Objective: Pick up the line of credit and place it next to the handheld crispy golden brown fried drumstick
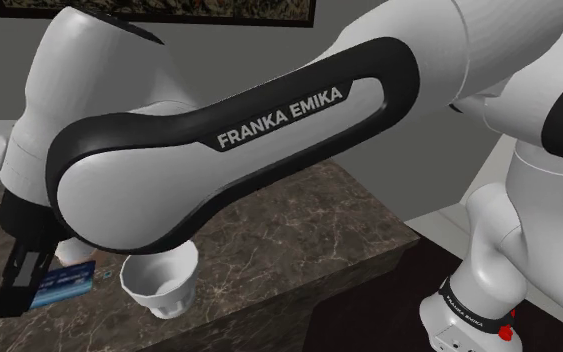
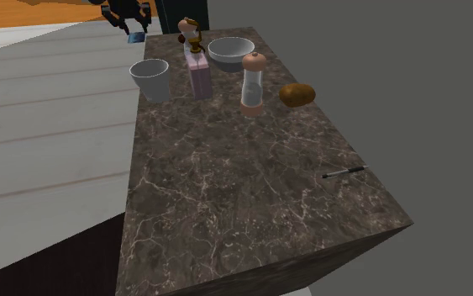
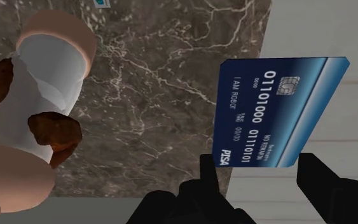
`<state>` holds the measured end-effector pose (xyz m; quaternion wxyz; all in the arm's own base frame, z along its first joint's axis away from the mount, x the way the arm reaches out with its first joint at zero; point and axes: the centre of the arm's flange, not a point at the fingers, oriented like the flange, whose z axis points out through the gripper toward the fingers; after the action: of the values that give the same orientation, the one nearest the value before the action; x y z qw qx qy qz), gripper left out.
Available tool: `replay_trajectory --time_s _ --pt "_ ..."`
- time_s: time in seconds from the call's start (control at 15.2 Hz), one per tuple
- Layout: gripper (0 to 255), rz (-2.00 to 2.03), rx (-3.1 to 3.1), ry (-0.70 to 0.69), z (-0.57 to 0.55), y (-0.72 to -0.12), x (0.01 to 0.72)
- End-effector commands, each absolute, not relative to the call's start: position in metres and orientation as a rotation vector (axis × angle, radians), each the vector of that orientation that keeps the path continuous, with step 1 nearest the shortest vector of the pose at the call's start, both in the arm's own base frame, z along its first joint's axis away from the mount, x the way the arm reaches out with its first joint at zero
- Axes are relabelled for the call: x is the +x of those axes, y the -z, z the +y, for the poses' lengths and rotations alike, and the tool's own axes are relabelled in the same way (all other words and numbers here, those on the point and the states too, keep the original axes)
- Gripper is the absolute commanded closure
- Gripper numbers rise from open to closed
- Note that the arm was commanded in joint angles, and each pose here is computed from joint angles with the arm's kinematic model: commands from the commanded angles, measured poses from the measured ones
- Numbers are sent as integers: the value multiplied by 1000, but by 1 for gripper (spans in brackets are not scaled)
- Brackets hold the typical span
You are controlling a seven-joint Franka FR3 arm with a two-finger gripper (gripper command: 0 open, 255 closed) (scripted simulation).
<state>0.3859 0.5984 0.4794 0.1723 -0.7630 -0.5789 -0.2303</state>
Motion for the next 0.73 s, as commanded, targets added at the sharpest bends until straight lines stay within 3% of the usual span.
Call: replay_trajectory --time_s 0.0,0.66 --pt "255 -1642 -2165 654 599 -468 386" --pt "255 -1642 -2165 654 599 -416 386"
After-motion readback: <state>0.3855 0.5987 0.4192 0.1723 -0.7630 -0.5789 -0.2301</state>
